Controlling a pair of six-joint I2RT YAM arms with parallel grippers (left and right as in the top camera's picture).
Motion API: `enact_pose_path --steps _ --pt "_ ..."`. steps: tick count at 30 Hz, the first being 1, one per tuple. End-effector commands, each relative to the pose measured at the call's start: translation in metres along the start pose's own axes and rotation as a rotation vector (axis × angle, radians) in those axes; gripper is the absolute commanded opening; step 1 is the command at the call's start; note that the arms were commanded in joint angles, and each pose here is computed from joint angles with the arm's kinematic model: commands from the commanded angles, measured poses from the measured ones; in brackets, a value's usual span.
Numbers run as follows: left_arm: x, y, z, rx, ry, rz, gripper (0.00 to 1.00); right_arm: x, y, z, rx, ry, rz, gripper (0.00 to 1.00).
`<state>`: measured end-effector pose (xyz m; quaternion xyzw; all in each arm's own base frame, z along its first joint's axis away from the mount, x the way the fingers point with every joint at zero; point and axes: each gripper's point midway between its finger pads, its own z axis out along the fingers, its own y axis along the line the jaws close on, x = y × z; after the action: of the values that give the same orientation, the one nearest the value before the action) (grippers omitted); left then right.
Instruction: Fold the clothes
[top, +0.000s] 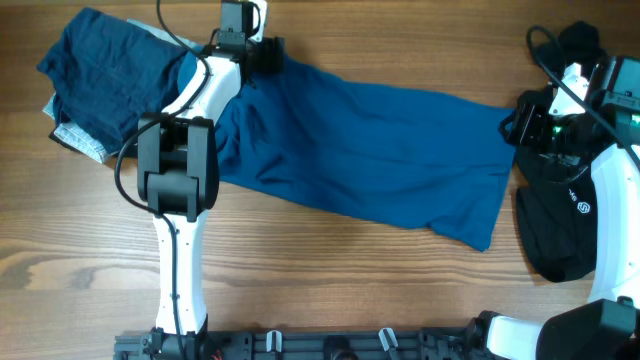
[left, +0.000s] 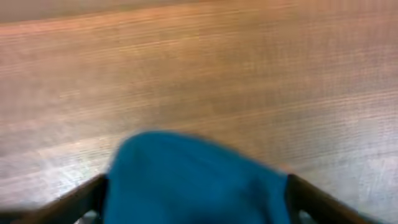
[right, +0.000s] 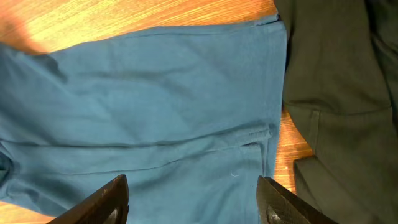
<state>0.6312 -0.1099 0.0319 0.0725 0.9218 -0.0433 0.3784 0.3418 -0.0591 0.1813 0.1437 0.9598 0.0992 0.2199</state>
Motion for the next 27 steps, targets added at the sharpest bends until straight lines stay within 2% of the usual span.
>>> enact_pose_path --steps 1,2,4,9,13,16,20,23,27 --pt "-0.015 0.001 -0.004 -0.024 -0.05 -0.034 0.33 -0.001 -0.004 -0.001 0.019 -0.006 0.003 0.66" --pt "-0.016 -0.001 -0.004 -0.022 -0.056 -0.049 0.18 0.0 -0.005 0.002 0.019 0.001 0.006 0.65" --pt "-0.015 -0.007 -0.005 -0.011 -0.05 -0.046 0.04 0.001 -0.005 0.004 0.02 0.008 0.014 0.64" --pt "-0.009 -0.019 -0.009 -0.01 -0.013 -0.024 0.04 -0.005 -0.005 0.005 0.018 -0.014 0.025 0.64" --pt "-0.035 -0.001 -0.042 -0.087 -0.05 -0.038 0.04 -0.025 -0.012 0.014 0.047 -0.074 0.011 0.61" --pt "-0.05 0.01 -0.066 -0.105 -0.064 -0.051 0.04 -0.043 -0.021 0.053 0.044 -0.081 0.006 0.58" --pt "-0.043 0.034 -0.071 -0.145 -0.029 -0.1 0.04 -0.054 -0.033 0.117 0.02 -0.06 -0.012 0.55" --pt "-0.041 0.058 -0.073 -0.201 -0.032 -0.152 0.04 -0.053 -0.035 0.146 0.009 -0.042 -0.018 0.52" --pt "-0.04 0.068 -0.074 -0.212 -0.029 -0.163 0.04 -0.059 -0.05 0.172 0.137 -0.065 -0.045 0.51"
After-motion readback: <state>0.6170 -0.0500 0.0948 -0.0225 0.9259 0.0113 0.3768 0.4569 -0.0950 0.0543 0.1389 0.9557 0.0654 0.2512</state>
